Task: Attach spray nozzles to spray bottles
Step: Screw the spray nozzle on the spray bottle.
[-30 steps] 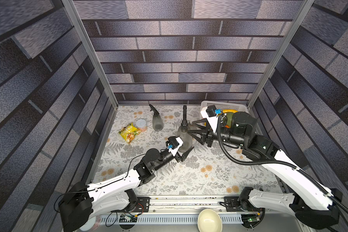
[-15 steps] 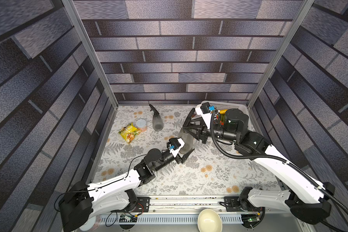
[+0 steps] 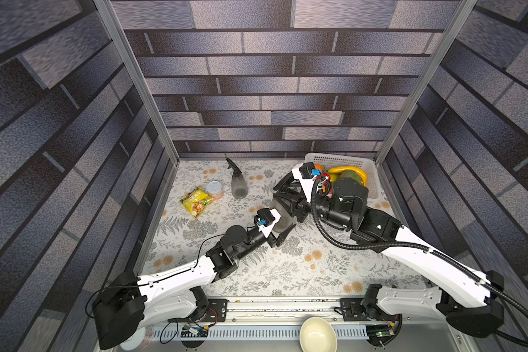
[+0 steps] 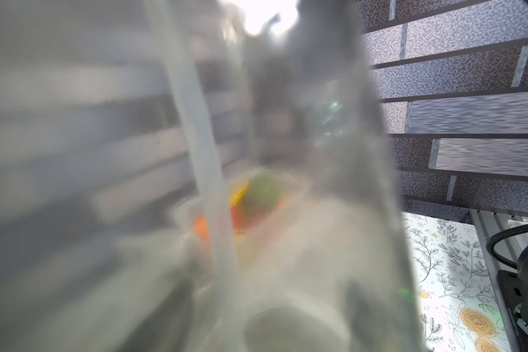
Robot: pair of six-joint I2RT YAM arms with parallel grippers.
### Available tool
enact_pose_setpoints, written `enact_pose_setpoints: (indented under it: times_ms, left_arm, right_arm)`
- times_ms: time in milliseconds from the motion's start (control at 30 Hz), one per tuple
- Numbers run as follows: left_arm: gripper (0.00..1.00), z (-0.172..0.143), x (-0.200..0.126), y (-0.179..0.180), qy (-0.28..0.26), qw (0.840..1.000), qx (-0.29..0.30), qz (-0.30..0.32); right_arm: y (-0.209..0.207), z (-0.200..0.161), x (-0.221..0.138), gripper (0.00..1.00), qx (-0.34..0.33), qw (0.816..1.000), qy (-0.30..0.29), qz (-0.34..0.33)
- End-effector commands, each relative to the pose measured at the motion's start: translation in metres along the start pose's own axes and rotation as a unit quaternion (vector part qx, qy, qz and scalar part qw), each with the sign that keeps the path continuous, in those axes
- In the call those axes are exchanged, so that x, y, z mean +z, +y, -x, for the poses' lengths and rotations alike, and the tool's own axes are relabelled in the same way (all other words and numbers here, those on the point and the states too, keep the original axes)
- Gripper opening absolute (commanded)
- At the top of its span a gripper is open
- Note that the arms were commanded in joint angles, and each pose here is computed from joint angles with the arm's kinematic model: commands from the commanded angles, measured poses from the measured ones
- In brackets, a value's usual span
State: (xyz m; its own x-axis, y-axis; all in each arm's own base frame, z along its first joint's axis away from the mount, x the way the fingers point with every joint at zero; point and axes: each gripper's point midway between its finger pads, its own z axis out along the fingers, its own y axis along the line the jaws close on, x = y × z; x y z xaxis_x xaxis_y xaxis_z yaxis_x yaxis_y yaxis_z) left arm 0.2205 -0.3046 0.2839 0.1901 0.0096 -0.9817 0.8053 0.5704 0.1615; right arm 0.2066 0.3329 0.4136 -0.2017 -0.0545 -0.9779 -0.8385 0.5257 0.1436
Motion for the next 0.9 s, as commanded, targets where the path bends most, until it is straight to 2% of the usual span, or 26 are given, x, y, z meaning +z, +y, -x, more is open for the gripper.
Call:
enact_pose_setpoints:
  times_ms: [0,233,333,400,500,533,600,667,767,867]
  left_arm:
    - [0.78,0.028,0.000,0.009,-0.053,0.999,0.003,0.013]
    - [0.78,0.032,-0.001,0.017,-0.060,0.998,-0.003,0.018]
    - [0.78,0.032,-0.002,0.019,-0.062,0.998,-0.007,0.015]
    - [0.78,0.033,-0.004,0.017,-0.061,0.998,-0.010,0.007]
    - [0.78,0.032,-0.006,0.011,-0.056,0.998,-0.017,-0.012]
    - [0.78,0.032,-0.006,0.008,-0.055,0.998,-0.021,-0.019]
    - [0.78,0.032,-0.007,0.003,-0.053,0.998,-0.026,-0.034]
    - [0.78,0.033,-0.008,-0.002,-0.052,0.997,-0.032,-0.048]
    - [0.78,0.035,-0.010,-0.011,-0.048,0.995,-0.044,-0.073]
    - [0.78,0.037,-0.012,-0.022,-0.043,0.993,-0.053,-0.099]
  right_arm:
    - [0.002,-0.008,-0.011,0.53,0.010,1.000,0.012,-0.018]
    - [0.013,-0.019,-0.025,0.62,0.025,0.999,0.037,-0.001]
    - [0.019,-0.027,-0.033,0.63,0.029,0.998,0.056,0.016]
    - [0.013,-0.028,-0.046,0.63,0.017,0.998,0.055,0.000]
    - [-0.010,-0.022,-0.069,0.74,-0.008,0.998,0.041,-0.035]
    - [-0.017,-0.018,-0.075,0.83,-0.008,0.999,0.037,-0.034]
    - [-0.026,-0.009,-0.079,0.88,-0.014,0.999,0.031,-0.024]
    - [-0.027,0.003,-0.079,0.94,-0.031,0.999,0.024,-0.005]
    - [-0.016,0.020,-0.074,0.98,-0.043,0.997,0.024,0.064]
    - [-0.015,0.037,-0.067,1.00,-0.054,0.993,0.018,0.103]
